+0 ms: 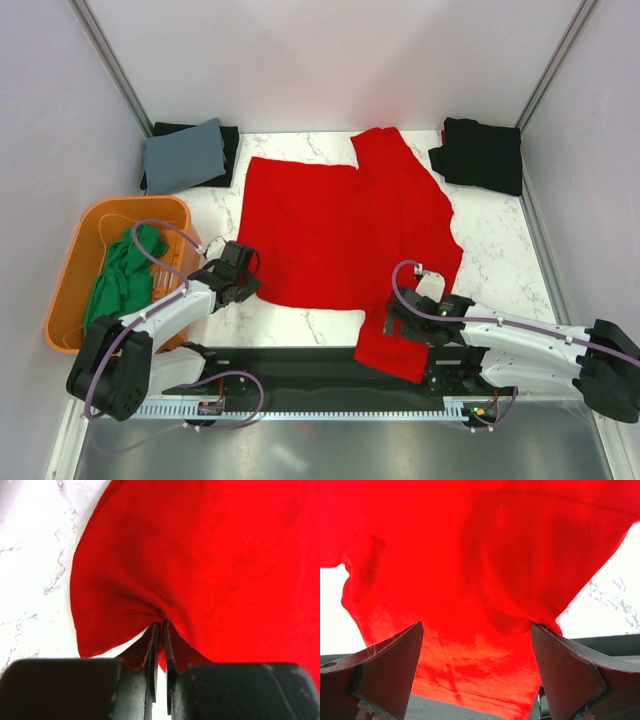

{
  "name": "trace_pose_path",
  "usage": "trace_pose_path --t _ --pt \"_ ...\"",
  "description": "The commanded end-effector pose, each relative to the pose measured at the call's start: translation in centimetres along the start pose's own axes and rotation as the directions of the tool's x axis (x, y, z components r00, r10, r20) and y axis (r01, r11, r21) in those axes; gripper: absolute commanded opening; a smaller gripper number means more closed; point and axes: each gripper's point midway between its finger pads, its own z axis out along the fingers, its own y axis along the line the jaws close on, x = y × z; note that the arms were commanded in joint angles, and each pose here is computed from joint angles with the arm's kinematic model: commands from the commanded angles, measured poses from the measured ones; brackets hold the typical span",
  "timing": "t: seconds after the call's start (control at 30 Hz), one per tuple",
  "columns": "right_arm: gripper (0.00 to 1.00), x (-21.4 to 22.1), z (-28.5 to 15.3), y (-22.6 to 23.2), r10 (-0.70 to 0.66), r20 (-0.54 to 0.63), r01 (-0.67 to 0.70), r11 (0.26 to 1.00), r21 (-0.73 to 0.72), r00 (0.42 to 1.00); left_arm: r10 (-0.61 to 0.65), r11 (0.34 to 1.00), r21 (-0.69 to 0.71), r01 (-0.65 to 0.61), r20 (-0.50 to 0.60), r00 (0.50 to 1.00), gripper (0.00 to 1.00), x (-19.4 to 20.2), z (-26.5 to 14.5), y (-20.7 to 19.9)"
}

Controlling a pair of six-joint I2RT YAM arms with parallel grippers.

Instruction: Fold and stack the t-shirts

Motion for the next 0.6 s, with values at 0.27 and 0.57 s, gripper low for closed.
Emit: trace_pose_path --t 0.27,0.57 --pt "0.98 -10.1 3.2 2.0 -0.001 0.088 -0.005 0.998 0.066 0.996 0.041 0.998 -0.055 -0.044 -0.061 0.997 0.12 1.8 0.6 2.1" --pt "0.98 -19.1 0.2 6.1 -0.139 0.238 0.142 0.990 0.004 0.961 0.040 0.998 -0.052 -0.044 -0.060 0.997 0.11 1.8 0.5 2.0"
